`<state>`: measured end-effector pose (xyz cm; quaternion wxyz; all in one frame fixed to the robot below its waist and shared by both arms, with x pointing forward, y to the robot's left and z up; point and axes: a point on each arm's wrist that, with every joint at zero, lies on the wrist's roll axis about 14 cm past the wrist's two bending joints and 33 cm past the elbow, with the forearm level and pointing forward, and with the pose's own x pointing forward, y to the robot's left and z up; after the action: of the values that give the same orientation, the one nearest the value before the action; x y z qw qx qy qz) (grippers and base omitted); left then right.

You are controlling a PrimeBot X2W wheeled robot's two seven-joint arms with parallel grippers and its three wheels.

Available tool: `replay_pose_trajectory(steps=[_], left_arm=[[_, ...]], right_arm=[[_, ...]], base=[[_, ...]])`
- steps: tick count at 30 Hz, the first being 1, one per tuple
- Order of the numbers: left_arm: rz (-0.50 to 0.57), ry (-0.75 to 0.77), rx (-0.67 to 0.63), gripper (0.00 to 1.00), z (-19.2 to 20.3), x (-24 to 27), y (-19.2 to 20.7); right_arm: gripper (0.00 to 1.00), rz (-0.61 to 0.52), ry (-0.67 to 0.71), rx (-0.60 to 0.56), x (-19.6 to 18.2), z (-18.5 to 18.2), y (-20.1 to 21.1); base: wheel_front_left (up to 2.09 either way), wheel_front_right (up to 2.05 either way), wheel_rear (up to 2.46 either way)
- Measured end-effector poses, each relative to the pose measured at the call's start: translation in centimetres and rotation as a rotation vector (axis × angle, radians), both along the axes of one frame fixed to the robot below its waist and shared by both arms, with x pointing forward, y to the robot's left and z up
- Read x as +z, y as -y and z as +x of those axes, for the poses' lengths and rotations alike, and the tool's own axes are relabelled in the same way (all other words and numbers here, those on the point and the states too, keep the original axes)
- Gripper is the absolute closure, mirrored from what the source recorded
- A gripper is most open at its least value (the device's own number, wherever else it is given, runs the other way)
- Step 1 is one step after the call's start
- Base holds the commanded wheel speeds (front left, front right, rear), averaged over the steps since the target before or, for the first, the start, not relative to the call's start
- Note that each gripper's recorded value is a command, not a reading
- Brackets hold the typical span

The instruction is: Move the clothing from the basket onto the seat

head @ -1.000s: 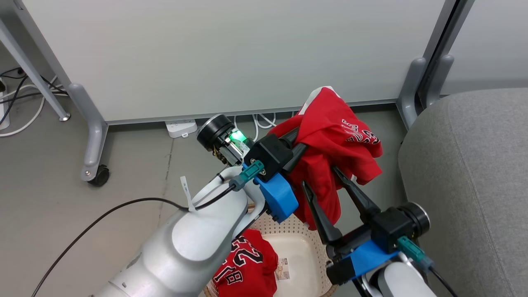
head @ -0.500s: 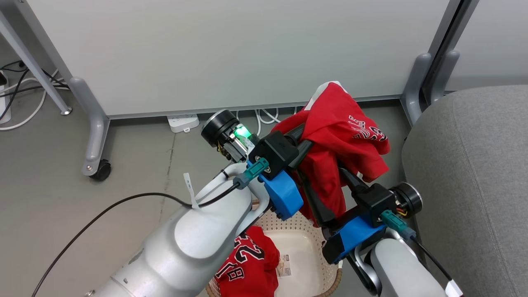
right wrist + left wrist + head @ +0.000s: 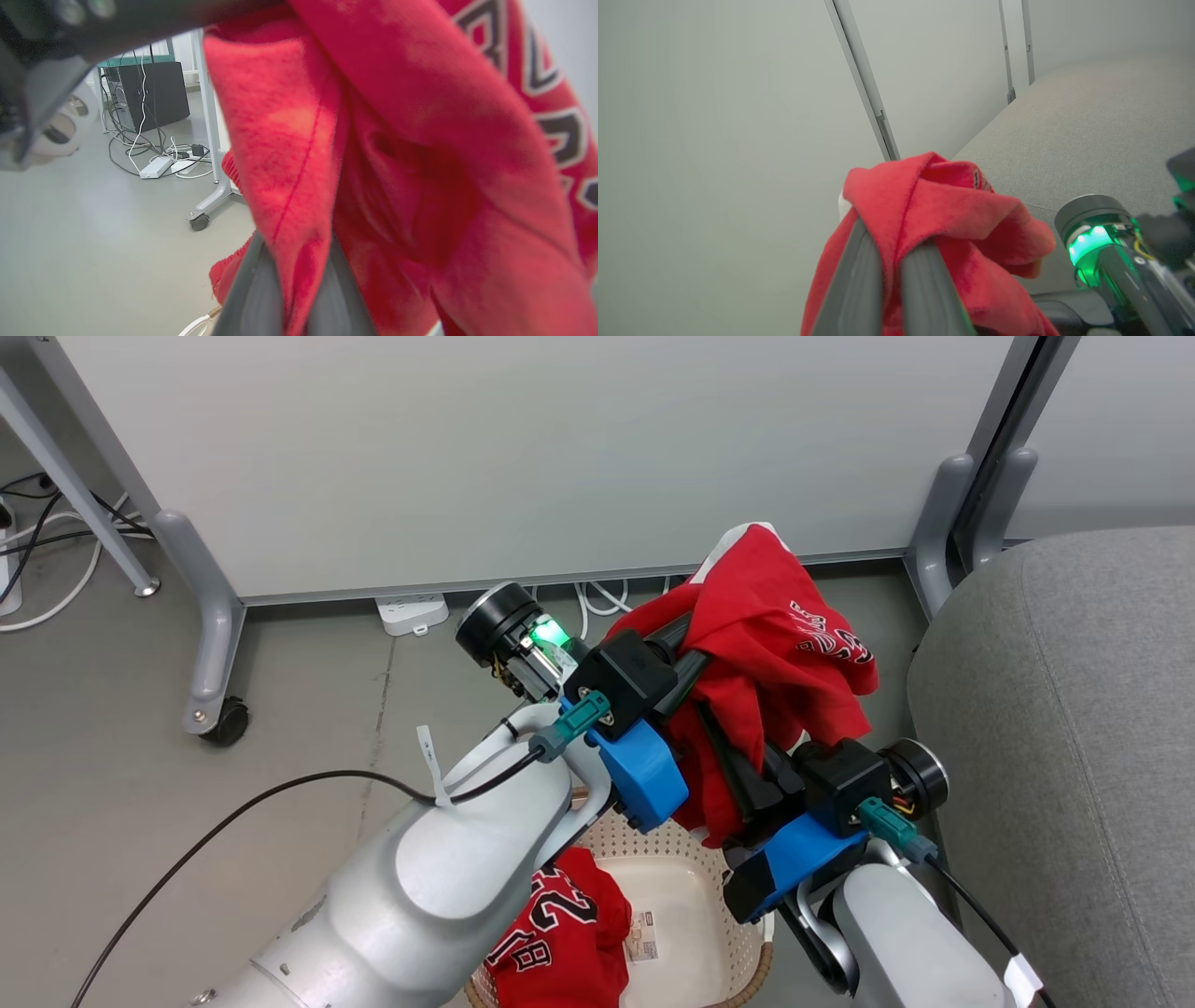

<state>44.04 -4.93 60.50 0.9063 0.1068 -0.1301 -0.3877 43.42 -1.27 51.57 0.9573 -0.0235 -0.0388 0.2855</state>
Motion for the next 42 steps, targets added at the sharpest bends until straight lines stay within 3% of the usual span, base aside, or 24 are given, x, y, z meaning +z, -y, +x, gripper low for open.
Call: replay_pose_trajectory(steps=[10, 11, 12, 31, 42], left_arm=[[0.001, -0.005, 0.000, 1.00, 0.2, -0.2, 0.1], [0.001, -0.005, 0.000, 0.79, 0.3, -0.2, 0.1], [0.001, -0.005, 0.000, 0.00, 0.3, -0.3, 0.1], [0.003, -0.026, 0.001, 0.00, 0.6, -1.0, 0.3], [0.000, -0.061, -0.036, 0.00, 1.1, -2.3, 1.7]], right_arm=[[1.00, 0.007, -0.005, 0.003, -0.1, 0.0, -0.1], [1.00, 0.007, -0.006, 0.003, -0.1, 0.1, -0.1], [1.00, 0.007, -0.006, 0.003, -0.1, 0.1, -0.1], [1.00, 0.008, -0.011, -0.011, -0.4, 0.3, 0.4], [1.00, 0.006, -0.015, -0.106, -0.8, 1.6, 3.6]], base=[[0.00, 0.00, 0.00], [0.00, 0.00, 0.00], [0.00, 0.00, 0.00], [0.00, 0.00, 0.00], [0.00, 0.00, 0.00]])
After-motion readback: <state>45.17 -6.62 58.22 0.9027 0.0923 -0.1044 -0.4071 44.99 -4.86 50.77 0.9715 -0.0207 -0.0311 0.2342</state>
